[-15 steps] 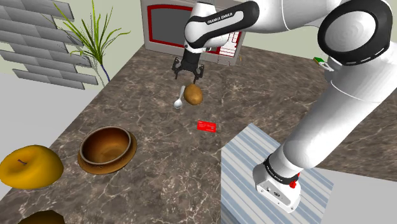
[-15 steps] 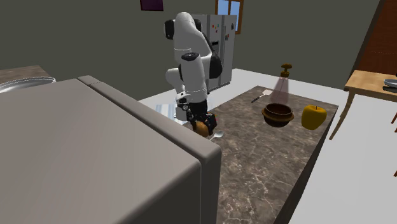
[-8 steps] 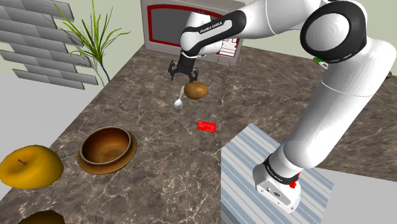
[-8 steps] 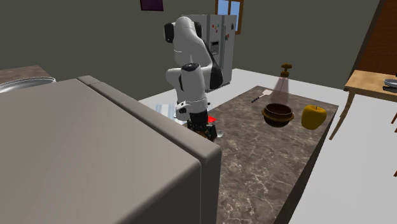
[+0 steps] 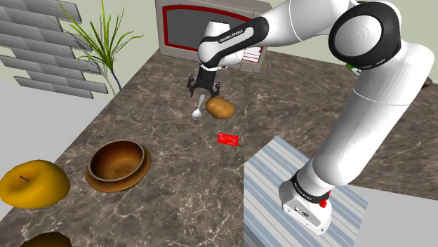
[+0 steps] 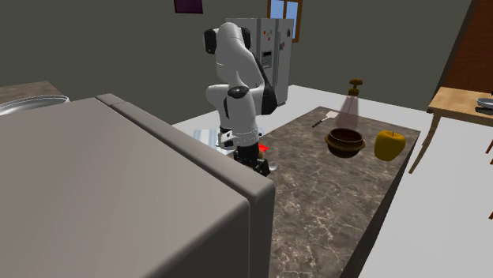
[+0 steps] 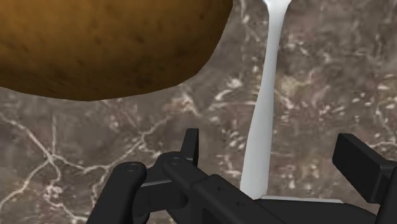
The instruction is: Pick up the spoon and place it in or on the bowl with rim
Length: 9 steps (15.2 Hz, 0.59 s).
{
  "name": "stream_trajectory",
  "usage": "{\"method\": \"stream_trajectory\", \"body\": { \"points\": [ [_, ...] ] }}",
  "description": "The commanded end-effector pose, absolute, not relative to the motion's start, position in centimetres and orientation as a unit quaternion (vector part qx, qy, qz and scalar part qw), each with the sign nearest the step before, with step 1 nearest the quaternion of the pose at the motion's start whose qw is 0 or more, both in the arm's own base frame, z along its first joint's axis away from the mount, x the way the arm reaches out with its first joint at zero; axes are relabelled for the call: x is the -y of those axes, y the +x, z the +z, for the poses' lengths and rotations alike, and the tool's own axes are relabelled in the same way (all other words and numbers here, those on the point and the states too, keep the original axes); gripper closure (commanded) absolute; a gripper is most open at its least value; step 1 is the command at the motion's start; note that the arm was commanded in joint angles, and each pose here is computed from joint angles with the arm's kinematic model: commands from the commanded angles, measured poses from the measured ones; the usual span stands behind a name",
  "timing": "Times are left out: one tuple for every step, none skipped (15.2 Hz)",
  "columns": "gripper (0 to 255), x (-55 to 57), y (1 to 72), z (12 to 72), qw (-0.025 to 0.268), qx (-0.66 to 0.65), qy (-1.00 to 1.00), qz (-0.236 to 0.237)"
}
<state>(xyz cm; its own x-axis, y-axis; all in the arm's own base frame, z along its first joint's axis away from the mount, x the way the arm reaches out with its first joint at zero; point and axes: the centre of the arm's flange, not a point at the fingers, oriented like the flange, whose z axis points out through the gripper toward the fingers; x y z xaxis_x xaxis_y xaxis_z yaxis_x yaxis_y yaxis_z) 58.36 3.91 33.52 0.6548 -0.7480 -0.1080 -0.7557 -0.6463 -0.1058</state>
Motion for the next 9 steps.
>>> {"method": "stream_trajectory", "body": {
  "points": [
    [0, -3.92, 58.35, 33.52, 0.071, -0.415, -0.907, 0.027],
    [255, -3.91, 58.35, 33.52, 0.071, -0.415, -0.907, 0.027],
    [255, -3.91, 58.35, 33.52, 0.071, -0.415, -0.907, 0.027],
    [255, -3.91, 58.35, 33.52, 0.071, -0.415, -0.907, 0.027],
    [255, -3.91, 58.35, 33.52, 0.071, -0.415, -0.907, 0.027],
    [255, -3.91, 58.35, 33.52, 0.071, -0.415, -0.907, 0.027],
    [255, -3.91, 58.35, 33.52, 0.071, -0.415, -0.907, 0.027],
    [255, -3.91, 58.35, 33.52, 0.071, -0.415, -0.907, 0.027],
    [255, -3.91, 58.35, 33.52, 0.071, -0.415, -0.907, 0.027]
  ]
}}
